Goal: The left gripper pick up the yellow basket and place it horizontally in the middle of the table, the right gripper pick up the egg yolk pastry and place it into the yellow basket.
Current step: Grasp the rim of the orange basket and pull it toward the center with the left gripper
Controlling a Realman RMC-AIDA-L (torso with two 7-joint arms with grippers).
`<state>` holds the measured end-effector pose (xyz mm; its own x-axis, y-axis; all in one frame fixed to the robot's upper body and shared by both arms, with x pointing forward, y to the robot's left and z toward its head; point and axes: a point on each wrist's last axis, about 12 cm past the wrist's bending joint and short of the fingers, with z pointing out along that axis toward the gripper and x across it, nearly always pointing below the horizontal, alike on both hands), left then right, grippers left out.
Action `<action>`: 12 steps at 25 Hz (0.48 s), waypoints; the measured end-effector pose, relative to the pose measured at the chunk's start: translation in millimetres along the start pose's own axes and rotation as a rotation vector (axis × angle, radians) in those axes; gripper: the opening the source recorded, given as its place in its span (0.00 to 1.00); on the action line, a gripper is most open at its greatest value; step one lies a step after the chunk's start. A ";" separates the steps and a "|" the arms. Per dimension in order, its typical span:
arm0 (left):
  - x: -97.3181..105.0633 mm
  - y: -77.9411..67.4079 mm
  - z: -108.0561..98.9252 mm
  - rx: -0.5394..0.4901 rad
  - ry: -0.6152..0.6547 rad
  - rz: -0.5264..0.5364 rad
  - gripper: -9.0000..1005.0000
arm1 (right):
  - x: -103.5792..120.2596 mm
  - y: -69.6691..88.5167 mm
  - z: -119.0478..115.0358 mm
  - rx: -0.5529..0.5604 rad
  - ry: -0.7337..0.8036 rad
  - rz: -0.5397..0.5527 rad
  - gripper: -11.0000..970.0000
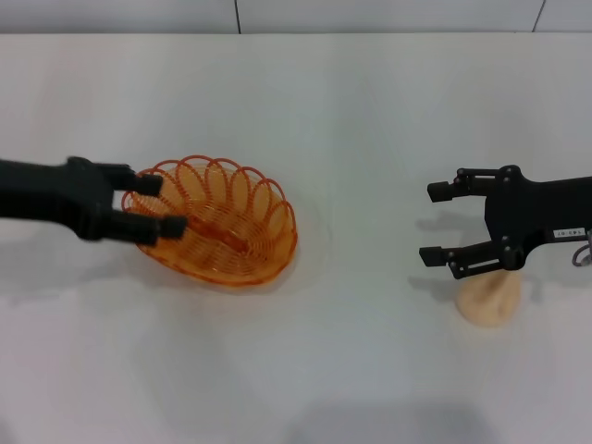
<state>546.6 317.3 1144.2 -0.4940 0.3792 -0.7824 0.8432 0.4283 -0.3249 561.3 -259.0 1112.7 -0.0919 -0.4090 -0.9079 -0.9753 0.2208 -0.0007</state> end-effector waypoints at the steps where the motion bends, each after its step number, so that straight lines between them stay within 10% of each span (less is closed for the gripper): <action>1: -4.4 0.5 -3.2 -0.018 0.005 -0.023 0.81 | 0.1 -0.3 -0.1 0.002 0.001 -0.001 0.90; 12: -51.3 23.0 -21.1 -0.294 0.179 -0.231 0.79 | -1.7 -1.6 1.3 0.006 -0.001 -0.018 0.90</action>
<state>586.8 325.0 1188.0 -0.7141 0.3713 -0.5934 0.6224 0.7248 -0.2954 563.3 -257.6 1113.7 -0.0740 -0.4120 -0.9082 -0.9757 0.2183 -0.0195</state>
